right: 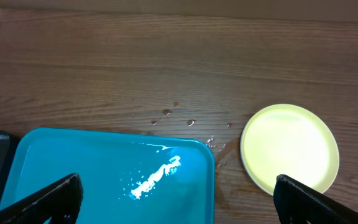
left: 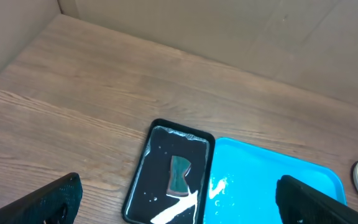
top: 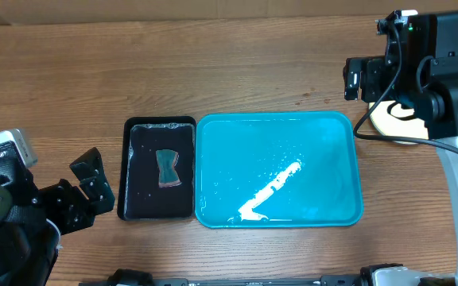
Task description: Clean dirty plates on tray and stack at the side
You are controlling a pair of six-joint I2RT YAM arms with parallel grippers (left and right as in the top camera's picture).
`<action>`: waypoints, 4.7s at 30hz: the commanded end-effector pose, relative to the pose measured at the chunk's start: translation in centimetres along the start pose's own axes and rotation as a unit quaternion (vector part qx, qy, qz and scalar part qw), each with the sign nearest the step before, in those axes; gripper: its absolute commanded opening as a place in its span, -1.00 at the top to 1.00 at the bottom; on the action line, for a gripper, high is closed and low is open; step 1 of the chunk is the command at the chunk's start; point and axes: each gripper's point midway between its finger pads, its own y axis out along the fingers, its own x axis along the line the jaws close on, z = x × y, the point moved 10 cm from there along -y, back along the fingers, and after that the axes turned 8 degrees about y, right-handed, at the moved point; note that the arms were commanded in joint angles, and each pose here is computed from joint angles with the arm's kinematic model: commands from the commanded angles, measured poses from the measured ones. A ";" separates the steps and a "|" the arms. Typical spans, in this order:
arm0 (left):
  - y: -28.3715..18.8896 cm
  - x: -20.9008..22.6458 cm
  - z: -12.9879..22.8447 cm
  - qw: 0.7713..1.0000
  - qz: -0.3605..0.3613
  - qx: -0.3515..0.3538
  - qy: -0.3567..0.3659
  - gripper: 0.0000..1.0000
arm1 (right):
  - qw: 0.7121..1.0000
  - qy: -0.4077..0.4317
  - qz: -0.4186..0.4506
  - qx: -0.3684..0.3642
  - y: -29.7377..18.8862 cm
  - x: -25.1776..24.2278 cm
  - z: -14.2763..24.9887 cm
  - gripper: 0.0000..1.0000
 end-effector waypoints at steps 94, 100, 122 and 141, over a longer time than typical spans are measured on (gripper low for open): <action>18.8 3.2 19.2 0.875 0.113 -0.423 -0.208 -0.99 | 1.000 -0.004 0.000 -0.015 -0.9 0.0 -0.3 -0.99; 19.9 3.5 20.2 0.884 0.091 -0.402 -0.222 -0.99 | 1.000 -0.004 0.000 -0.015 -0.9 0.0 -0.3 -0.99; 23.0 3.2 24.0 0.967 0.042 -0.248 -0.035 -0.99 | 1.000 -0.004 0.000 -0.015 -0.9 0.0 -0.3 -0.99; 23.0 2.8 24.1 0.964 0.035 -0.248 0.091 -0.99 | 1.000 -0.004 0.000 -0.015 -0.9 0.0 -0.3 -0.99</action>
